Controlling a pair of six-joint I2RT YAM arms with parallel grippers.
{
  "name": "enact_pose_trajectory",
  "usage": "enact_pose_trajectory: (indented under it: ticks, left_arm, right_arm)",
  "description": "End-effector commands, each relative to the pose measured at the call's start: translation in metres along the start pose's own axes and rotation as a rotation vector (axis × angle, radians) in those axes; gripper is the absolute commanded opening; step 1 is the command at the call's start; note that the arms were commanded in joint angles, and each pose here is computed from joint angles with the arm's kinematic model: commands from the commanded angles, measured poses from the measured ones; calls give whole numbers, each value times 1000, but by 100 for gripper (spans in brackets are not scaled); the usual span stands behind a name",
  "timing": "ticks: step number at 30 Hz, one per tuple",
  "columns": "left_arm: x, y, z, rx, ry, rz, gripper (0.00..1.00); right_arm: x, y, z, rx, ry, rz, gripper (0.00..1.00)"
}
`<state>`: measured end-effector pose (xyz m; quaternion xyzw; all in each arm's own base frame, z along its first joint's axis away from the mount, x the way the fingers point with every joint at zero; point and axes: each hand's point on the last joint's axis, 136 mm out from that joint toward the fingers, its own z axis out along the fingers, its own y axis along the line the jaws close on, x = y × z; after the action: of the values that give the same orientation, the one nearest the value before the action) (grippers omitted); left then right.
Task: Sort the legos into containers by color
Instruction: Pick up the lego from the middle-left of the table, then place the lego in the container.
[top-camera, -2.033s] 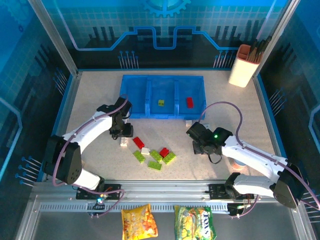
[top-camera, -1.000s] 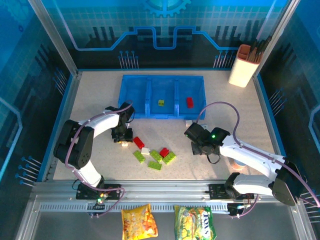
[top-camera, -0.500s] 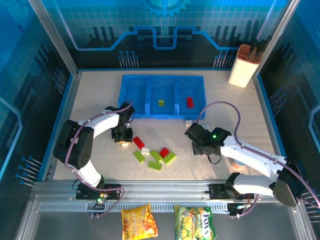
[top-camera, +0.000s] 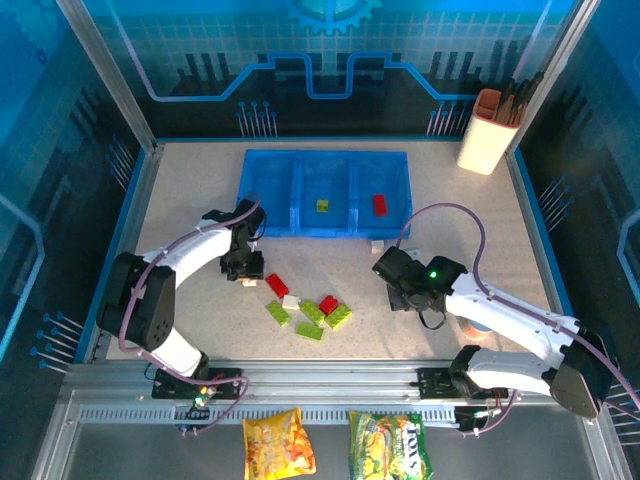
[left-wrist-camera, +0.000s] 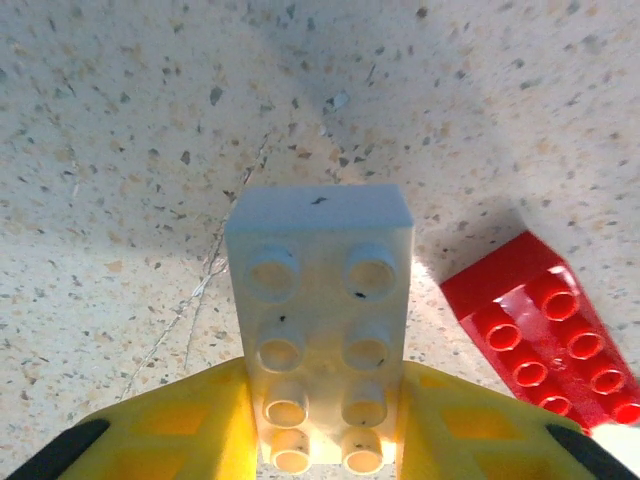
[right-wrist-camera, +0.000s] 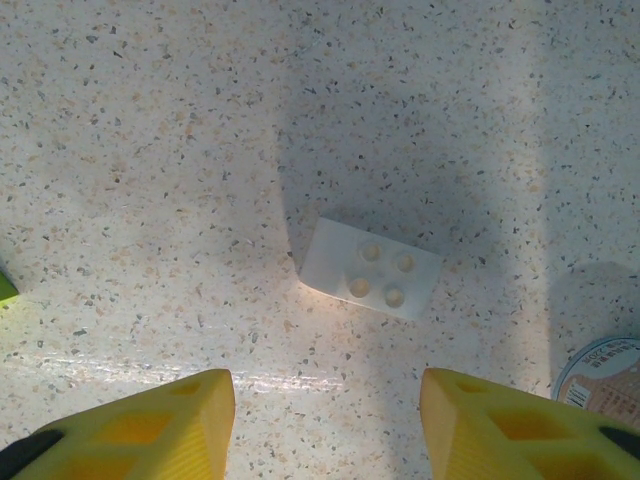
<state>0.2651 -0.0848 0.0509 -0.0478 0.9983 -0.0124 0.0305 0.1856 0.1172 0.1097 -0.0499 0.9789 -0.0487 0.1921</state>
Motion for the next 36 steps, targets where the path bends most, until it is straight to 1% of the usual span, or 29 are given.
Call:
enact_pose_trajectory:
  ticks: [1, 11, 18, 27, 36]
  left_arm:
    - [-8, -4, -24, 30, -30, -8, 36]
    - [-39, -16, -59, 52, -98, 20, 36]
    - [-70, -28, -72, 56, -129, 56, 37]
    - [-114, -40, -70, 58, -139, 91, 37]
    - [-162, -36, -57, 52, -136, 87, 37]
  right_arm:
    - [-2, -3, -9, 8, -23, -13, 53]
    - [5, -11, -7, 32, -14, 6, 53]
    - [13, -21, -9, 45, -14, 50, 54]
    - [21, -30, -12, 55, -15, 93, 54]
    - [21, -35, -15, 78, -18, 109, 54]
